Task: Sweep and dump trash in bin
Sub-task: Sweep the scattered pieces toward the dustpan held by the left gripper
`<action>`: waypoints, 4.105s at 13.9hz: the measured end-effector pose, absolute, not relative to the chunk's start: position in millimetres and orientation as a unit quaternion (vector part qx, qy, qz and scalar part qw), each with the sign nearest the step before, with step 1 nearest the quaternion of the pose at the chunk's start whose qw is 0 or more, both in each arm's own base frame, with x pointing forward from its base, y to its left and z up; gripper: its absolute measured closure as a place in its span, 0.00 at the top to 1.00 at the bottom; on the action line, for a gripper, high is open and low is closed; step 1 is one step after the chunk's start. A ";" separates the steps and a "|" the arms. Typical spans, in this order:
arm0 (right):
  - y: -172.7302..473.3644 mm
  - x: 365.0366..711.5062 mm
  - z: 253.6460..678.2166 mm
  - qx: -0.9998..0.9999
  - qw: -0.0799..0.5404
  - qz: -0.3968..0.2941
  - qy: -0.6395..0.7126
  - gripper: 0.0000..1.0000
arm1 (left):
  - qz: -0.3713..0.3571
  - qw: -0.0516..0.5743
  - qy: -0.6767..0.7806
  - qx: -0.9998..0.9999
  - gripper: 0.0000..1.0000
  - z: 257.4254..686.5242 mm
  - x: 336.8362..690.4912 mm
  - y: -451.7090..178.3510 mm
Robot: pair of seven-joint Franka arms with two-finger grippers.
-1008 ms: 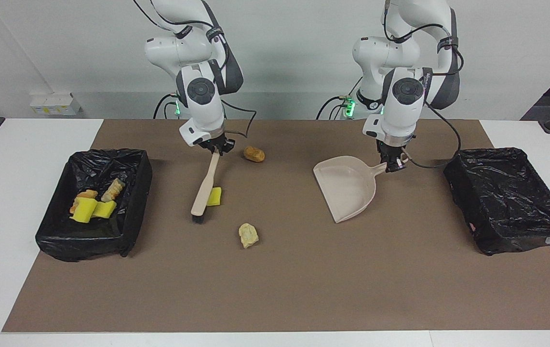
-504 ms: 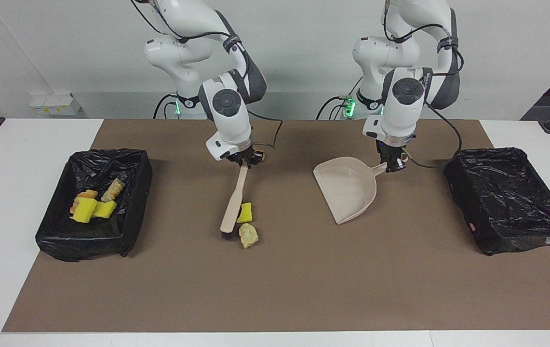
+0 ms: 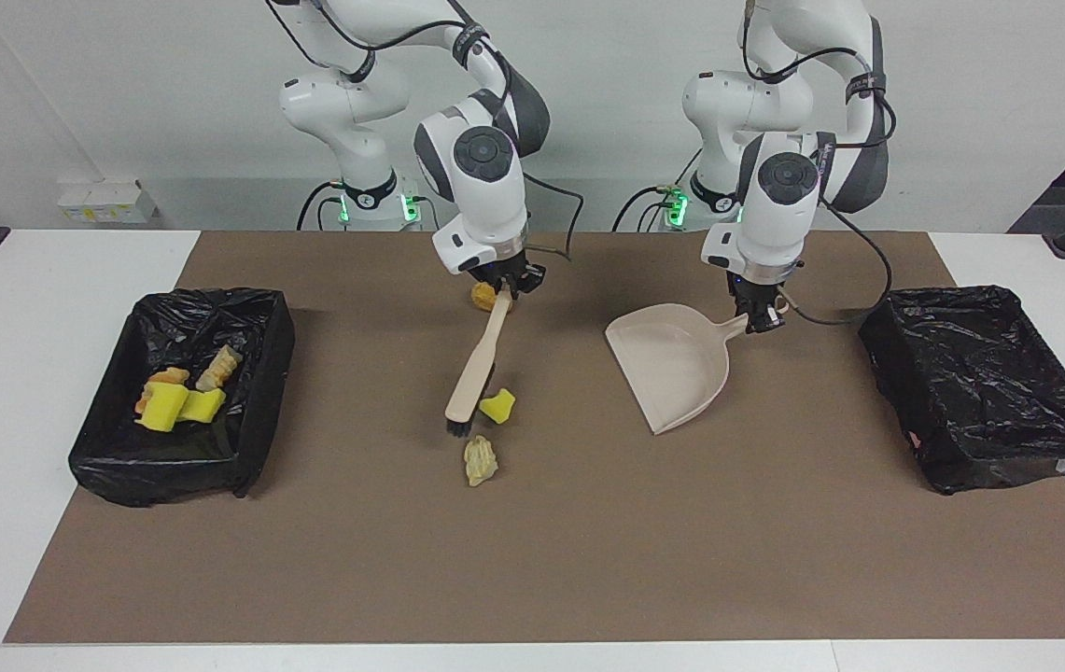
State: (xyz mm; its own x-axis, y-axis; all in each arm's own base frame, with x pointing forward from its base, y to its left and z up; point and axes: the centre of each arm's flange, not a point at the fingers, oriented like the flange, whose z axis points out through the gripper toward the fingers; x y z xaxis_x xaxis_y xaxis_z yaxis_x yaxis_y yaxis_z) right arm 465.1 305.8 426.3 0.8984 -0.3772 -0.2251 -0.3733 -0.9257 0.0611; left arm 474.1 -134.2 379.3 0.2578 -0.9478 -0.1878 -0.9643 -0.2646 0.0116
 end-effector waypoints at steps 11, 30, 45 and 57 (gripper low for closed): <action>332.7 392.1 424.4 0.919 0.030 -0.194 -0.341 0.27 | 0.069 0.051 0.595 -0.799 0.31 360.7 466.8 -133.2; 393.4 344.6 337.9 0.886 -0.030 -0.160 -0.434 0.27 | 0.065 0.051 0.612 -0.786 0.31 360.1 468.8 -135.4; 358.7 514.5 382.5 0.952 -0.090 -0.097 -0.277 0.27 | 0.065 0.052 0.605 -0.792 0.31 360.0 468.6 -135.9; 177.7 585.3 365.8 0.997 -0.008 -0.067 0.040 0.27 | 0.064 0.053 0.596 -0.799 0.31 360.0 468.3 -137.1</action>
